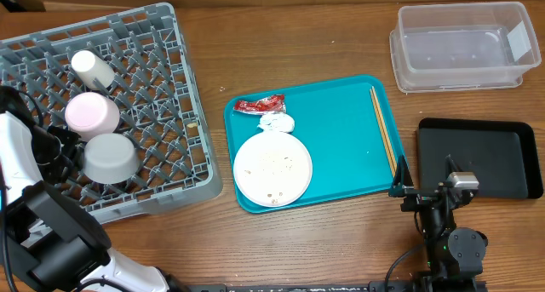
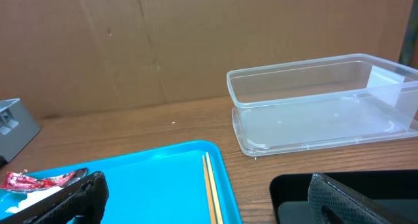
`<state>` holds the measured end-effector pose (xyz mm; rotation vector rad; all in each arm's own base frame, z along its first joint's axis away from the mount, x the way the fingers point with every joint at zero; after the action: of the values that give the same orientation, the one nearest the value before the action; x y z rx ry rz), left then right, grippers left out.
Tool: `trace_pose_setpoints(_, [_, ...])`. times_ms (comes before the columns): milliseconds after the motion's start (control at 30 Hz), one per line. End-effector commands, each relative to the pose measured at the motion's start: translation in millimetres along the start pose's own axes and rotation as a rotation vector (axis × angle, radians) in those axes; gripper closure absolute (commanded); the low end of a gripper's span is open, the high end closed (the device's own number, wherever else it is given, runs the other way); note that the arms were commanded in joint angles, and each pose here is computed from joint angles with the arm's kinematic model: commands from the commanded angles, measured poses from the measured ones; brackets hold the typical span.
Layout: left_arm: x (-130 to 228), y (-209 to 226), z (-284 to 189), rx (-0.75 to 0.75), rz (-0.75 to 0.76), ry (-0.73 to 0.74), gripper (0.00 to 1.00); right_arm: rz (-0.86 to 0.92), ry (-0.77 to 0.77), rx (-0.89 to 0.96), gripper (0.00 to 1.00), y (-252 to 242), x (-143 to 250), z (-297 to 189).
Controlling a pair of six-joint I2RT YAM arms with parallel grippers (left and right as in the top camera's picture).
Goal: Sort waste into correct bins and load items into the dishwasher
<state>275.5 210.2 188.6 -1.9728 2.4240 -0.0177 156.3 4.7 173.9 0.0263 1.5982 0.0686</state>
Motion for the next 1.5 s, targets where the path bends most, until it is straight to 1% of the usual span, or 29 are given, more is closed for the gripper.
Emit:
trace_pose_setpoints(0, [11.1,2.7,16.2,0.0,0.026,0.052,0.94,0.005,-0.004,0.0,0.0,-0.4,2.0,0.2])
trace_pose_setpoints(100, [12.7,3.3,18.2,0.002,0.025,0.064,0.96,0.005,-0.004,0.001,0.0,-0.4,2.0,0.2])
trace_pose_setpoints(467, [11.4,-0.4,17.9,0.034,0.052,0.062,0.96,0.004,-0.004,0.001,0.01,-0.4,2.0,0.2])
trace_pose_setpoints(767, [11.7,-16.6,16.4,0.201,0.202,0.092,0.96,0.004,-0.004,0.0,0.0,-0.4,2.0,0.2])
trace_pose_setpoints(833, [12.4,-18.1,16.1,0.219,0.221,0.098,0.96,0.004,-0.004,0.0,0.0,-0.4,2.0,0.2])
trace_pose_setpoints(1233, [13.2,-15.0,23.6,0.198,0.221,0.093,0.95,0.004,-0.004,0.0,0.0,-0.4,2.0,0.2])
trace_pose_setpoints(1467, [23.5,-7.1,38.7,0.174,0.207,0.15,0.96,0.004,-0.004,0.001,0.0,-0.4,2.0,0.2])
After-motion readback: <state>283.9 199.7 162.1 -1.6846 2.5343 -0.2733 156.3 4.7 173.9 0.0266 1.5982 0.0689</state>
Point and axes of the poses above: each gripper's point midway between its finger pads, its own z axis out along the fingers, its own y axis along the line the jaws close on, x = y × z, the point moved 9 cm from there along -z, back along the fingers, and after that the axes turned 5 degrees about -z, right-handed, at the moved point
